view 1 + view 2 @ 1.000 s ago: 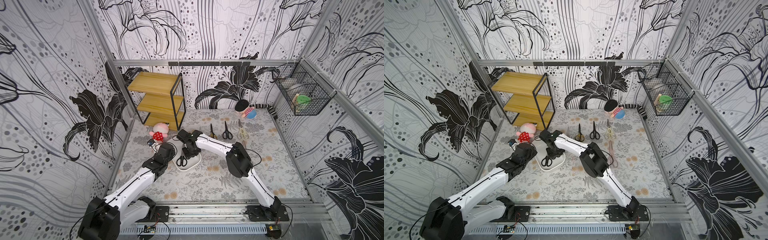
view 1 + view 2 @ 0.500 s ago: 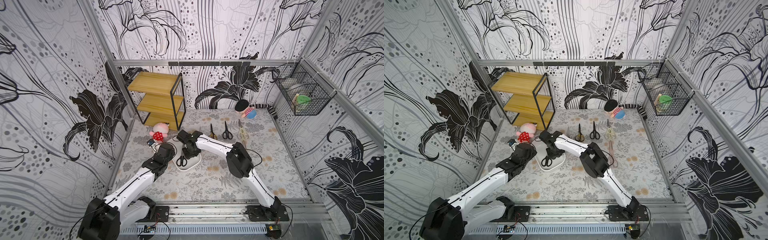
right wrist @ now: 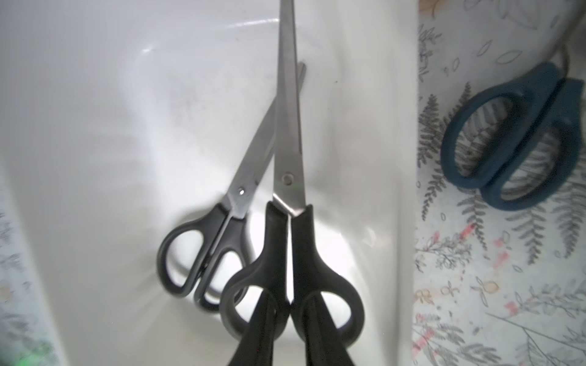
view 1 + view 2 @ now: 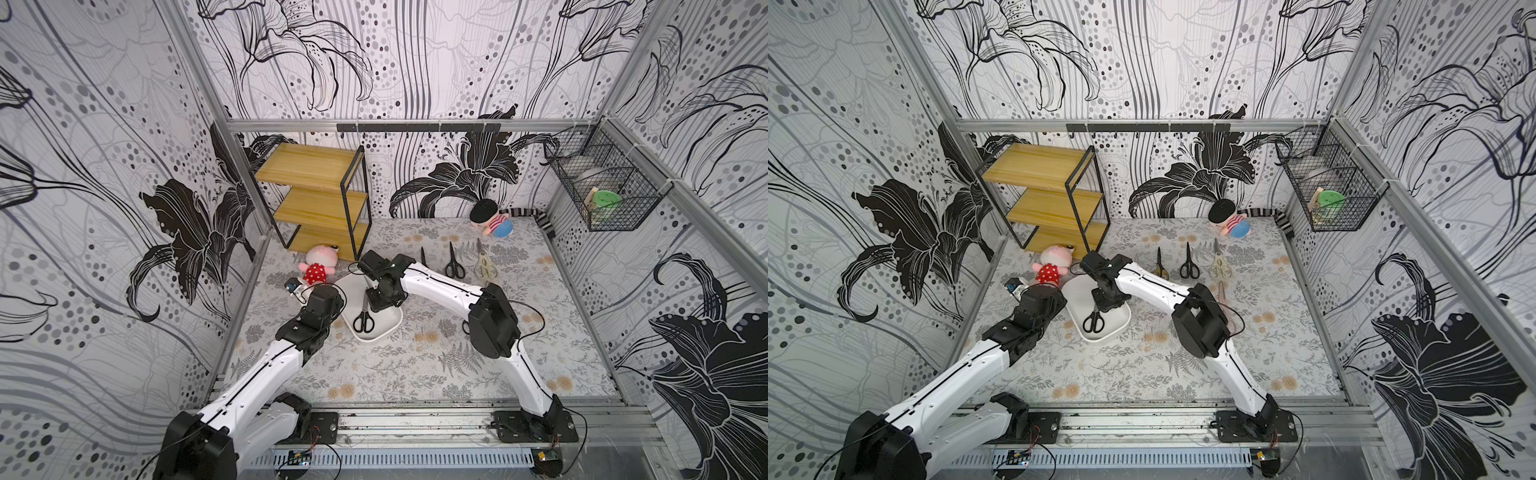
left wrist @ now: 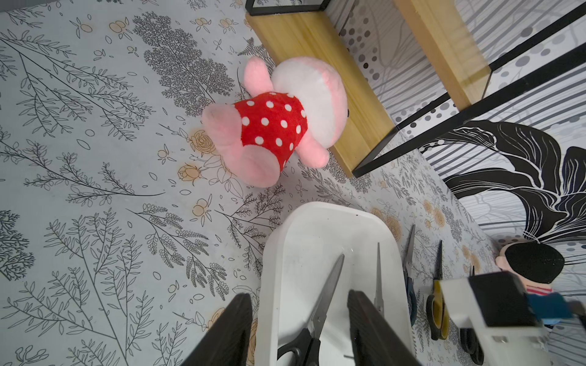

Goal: Take the scissors out of the storage box
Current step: Pick up the scissors from the storage box, then place the scissors at the center of the board.

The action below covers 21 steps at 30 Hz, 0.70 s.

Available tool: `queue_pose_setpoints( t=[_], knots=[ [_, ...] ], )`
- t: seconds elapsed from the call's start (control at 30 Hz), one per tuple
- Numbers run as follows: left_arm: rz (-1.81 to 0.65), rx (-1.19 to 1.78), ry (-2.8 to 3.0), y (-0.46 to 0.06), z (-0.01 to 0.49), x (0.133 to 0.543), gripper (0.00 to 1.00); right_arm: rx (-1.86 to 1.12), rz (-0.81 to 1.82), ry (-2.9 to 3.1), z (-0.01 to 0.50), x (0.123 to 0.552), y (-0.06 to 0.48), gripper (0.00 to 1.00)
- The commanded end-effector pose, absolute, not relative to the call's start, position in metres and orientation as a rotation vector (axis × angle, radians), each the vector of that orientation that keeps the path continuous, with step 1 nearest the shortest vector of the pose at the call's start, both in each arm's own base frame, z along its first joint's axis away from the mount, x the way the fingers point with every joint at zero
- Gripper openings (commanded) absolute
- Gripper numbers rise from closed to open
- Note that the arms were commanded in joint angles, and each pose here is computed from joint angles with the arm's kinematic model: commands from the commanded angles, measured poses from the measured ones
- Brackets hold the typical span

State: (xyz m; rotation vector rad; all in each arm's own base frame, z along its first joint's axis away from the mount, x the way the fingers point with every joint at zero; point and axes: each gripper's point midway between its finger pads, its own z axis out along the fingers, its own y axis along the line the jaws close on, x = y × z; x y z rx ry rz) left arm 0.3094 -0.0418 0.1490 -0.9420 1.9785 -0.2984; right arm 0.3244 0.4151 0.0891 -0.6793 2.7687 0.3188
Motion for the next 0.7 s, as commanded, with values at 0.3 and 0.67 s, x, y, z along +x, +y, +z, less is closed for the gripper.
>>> queue_pose_setpoints(
  t=[0.3,0.67],
  knots=[
    [-0.294,-0.858,1.989,-0.047,0.156,0.326,0.53,-0.516,0.313,2.679,0.143,0.309,0.367,0.0],
    [-0.37,-0.73,2.075,-0.08,0.159,0.357,0.53,-0.316,0.049,2.842,0.085,0.263,0.256,0.0]
  ],
)
